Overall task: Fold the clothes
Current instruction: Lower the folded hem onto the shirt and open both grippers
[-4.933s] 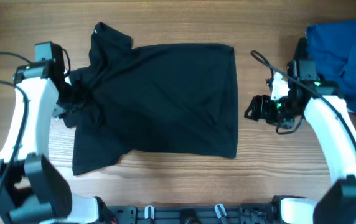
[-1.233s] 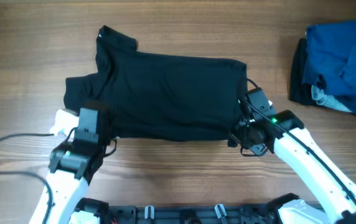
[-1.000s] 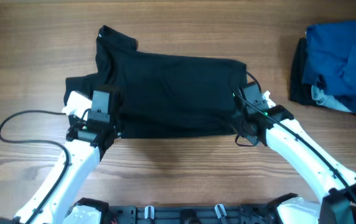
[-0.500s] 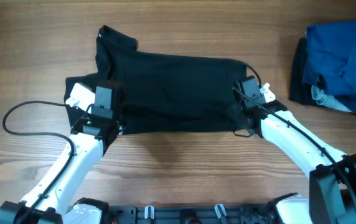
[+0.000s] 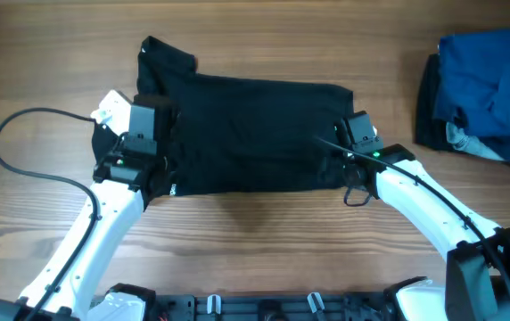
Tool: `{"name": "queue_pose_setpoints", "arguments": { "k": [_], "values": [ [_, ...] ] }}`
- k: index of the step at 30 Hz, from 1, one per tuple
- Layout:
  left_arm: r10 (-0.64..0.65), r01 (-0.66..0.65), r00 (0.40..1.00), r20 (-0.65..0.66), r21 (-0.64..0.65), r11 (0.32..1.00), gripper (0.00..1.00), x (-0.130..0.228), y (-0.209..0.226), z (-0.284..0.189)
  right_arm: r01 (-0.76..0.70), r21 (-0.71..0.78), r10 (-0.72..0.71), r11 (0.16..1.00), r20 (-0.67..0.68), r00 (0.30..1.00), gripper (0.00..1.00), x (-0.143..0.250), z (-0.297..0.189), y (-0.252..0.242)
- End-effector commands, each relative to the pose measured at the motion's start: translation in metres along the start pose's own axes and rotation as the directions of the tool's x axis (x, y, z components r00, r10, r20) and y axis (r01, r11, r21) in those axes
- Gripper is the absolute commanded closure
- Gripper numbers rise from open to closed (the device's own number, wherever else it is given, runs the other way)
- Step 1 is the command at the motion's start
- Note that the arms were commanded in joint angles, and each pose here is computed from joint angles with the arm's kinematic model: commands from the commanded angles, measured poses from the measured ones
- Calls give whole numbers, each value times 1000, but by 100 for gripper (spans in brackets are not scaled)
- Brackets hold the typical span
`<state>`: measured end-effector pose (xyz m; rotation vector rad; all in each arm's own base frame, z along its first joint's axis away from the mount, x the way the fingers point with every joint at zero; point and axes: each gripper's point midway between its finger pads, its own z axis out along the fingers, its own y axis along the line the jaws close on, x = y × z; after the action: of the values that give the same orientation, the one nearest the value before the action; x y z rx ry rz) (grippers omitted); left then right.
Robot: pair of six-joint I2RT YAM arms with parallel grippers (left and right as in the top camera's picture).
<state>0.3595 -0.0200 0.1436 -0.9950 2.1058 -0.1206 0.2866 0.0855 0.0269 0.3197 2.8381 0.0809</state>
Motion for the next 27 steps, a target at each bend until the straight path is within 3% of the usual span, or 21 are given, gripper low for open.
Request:
{"name": "queue_pose_setpoints", "arguments": {
  "k": [1,5,15,24,27],
  "values": [
    [30,-30,999,23,6,1000,1,-12,-5,-12,41,-19,-41,999,-3,999,37,1,-4,2],
    [38,-38,999,12,-11,999,2,-9,-1,-12,40,-43,-38,998,39,999,61,-9,-5,8],
    [46,-46,999,0,-26,999,0,-6,3,-12,38,-57,-35,998,48,998,66,-8,0,9],
    [49,-50,999,-4,-32,998,1,-5,5,-12,14,-69,-13,997,17,1000,94,4,6,8],
    [52,-52,999,-7,-36,998,1,-4,6,-11,17,-90,-12,996,53,999,96,-5,6,13]
  ]
}}
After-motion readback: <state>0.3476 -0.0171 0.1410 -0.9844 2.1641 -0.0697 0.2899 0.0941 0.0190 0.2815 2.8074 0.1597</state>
